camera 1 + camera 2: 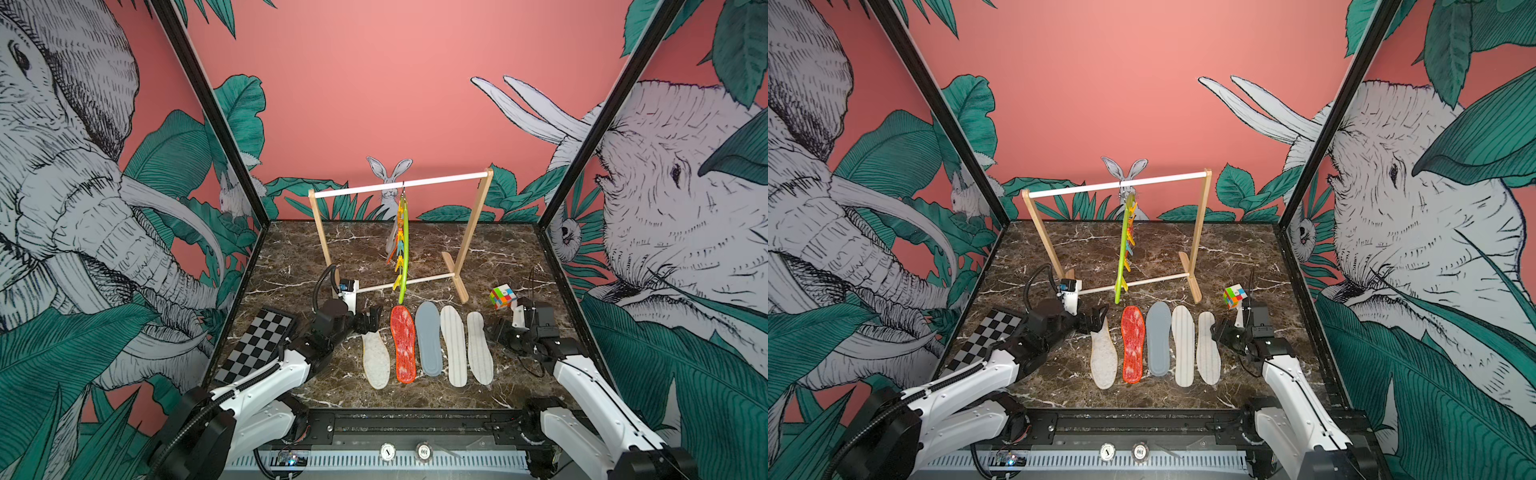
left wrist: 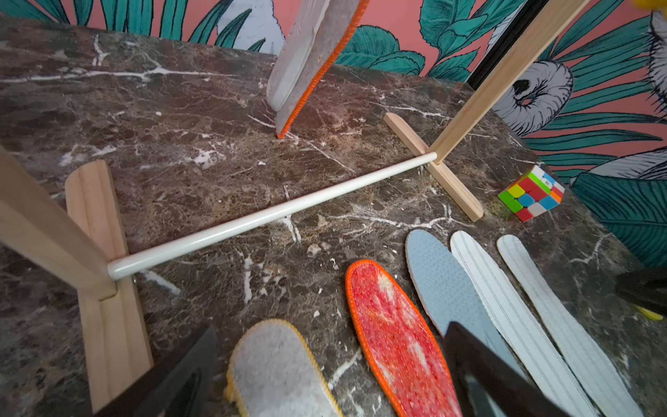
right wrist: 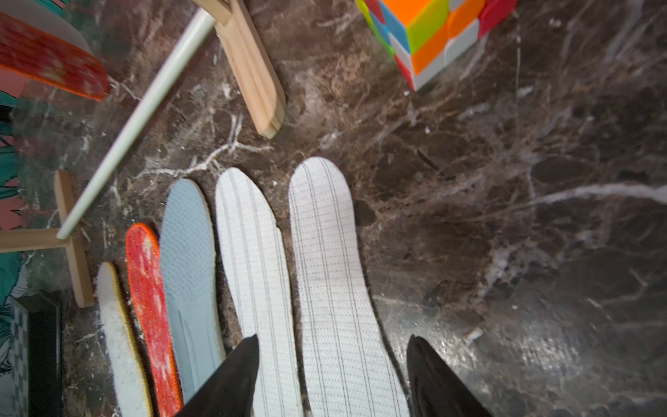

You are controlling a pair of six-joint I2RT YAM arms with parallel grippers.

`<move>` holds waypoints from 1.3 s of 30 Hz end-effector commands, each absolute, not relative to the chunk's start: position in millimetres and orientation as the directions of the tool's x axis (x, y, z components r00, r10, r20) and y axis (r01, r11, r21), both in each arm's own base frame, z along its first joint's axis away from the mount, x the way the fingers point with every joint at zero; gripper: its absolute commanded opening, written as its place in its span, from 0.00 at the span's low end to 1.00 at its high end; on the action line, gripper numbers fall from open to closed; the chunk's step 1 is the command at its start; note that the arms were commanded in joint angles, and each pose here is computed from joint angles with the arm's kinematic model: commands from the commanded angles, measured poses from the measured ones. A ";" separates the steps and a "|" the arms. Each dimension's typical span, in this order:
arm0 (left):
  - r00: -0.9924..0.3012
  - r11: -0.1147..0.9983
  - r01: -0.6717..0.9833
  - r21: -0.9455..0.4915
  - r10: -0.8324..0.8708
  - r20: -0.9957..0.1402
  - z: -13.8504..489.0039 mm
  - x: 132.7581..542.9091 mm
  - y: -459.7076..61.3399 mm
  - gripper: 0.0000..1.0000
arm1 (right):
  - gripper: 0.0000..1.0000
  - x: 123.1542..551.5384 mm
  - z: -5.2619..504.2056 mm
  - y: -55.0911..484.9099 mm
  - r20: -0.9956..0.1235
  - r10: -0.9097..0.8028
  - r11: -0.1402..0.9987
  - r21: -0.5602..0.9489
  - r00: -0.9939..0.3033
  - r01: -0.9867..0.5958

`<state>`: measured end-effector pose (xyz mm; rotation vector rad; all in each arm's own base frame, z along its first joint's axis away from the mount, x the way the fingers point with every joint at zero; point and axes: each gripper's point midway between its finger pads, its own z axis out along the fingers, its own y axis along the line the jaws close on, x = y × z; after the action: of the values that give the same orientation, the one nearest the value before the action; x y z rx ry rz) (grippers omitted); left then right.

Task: Take the shoe insoles off the hanger
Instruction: Place the insole at the center of the board, then remove the insole from the hanger.

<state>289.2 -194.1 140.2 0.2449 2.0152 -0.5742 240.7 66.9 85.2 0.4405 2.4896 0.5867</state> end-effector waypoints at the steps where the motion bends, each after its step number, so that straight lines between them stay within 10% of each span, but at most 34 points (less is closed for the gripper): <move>1: -0.354 0.859 0.457 -0.232 -0.063 -0.933 173.4 307.1 -204.9 0.99 | 0.65 265.8 124.1 73.1 -0.516 0.456 0.819 0.563 -0.725 0.115; 19: -0.269 0.861 0.493 -0.129 0.010 -0.963 156.5 394.3 -261.0 0.79 | 0.60 295.0 214.8 168.4 -0.646 0.341 0.731 0.639 -0.683 -0.240; 39: -0.314 0.930 0.356 -0.092 0.026 -0.949 119.5 472.9 -270.2 0.49 | 0.58 292.5 210.1 201.3 -0.615 0.329 0.679 0.682 -0.716 -0.274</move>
<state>464.7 -272.8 119.7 0.2904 1.8581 -0.3558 290.9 197.9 195.2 0.0512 2.1998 0.9924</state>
